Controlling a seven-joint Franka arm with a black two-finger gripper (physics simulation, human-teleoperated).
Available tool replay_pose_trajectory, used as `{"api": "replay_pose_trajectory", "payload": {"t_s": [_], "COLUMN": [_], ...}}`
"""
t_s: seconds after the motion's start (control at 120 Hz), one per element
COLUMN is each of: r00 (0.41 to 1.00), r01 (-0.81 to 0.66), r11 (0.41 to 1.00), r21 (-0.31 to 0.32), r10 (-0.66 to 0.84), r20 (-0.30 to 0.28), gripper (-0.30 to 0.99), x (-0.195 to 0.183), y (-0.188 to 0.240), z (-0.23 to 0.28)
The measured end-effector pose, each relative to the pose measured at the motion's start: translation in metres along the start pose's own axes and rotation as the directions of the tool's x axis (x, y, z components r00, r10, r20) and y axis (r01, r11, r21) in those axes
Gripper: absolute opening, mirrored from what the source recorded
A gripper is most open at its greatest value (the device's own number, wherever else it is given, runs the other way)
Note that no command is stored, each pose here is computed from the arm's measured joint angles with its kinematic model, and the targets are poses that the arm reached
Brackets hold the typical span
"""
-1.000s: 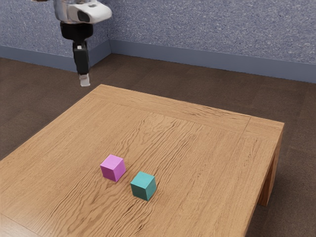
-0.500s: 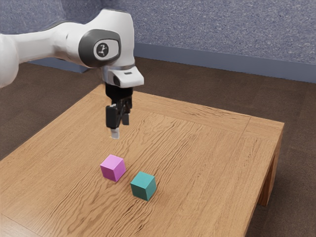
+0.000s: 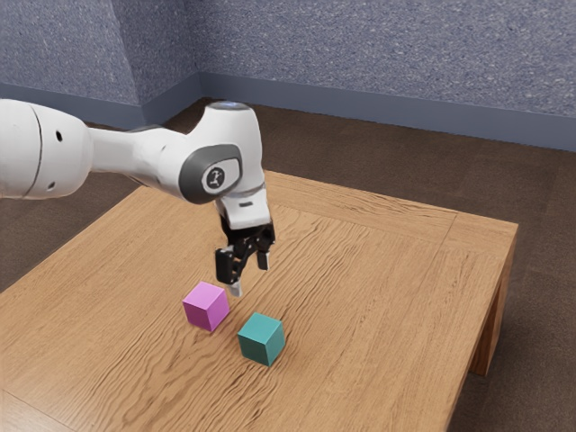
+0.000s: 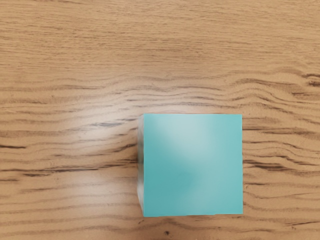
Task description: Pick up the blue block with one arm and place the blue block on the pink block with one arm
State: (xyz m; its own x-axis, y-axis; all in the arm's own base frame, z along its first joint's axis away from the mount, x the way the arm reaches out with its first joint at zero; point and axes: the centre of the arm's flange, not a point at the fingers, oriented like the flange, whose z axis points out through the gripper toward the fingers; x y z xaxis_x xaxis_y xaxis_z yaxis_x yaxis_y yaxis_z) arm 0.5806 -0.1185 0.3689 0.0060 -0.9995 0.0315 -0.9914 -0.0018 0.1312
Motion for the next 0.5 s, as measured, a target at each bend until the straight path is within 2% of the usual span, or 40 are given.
{"api": "replay_pose_trajectory", "payload": {"t_s": [0.233, 0.5], "r00": [0.998, 0.995], "r01": [-0.06, -0.094], "r11": [0.998, 0.995], "r21": [-0.003, -0.019], "r10": [0.06, 0.093], "r20": [-0.025, -0.042], "gripper": [0.69, 0.69], "x": [0.002, 0.003], "y": [-0.014, 0.005], "z": [0.036, 0.05]}}
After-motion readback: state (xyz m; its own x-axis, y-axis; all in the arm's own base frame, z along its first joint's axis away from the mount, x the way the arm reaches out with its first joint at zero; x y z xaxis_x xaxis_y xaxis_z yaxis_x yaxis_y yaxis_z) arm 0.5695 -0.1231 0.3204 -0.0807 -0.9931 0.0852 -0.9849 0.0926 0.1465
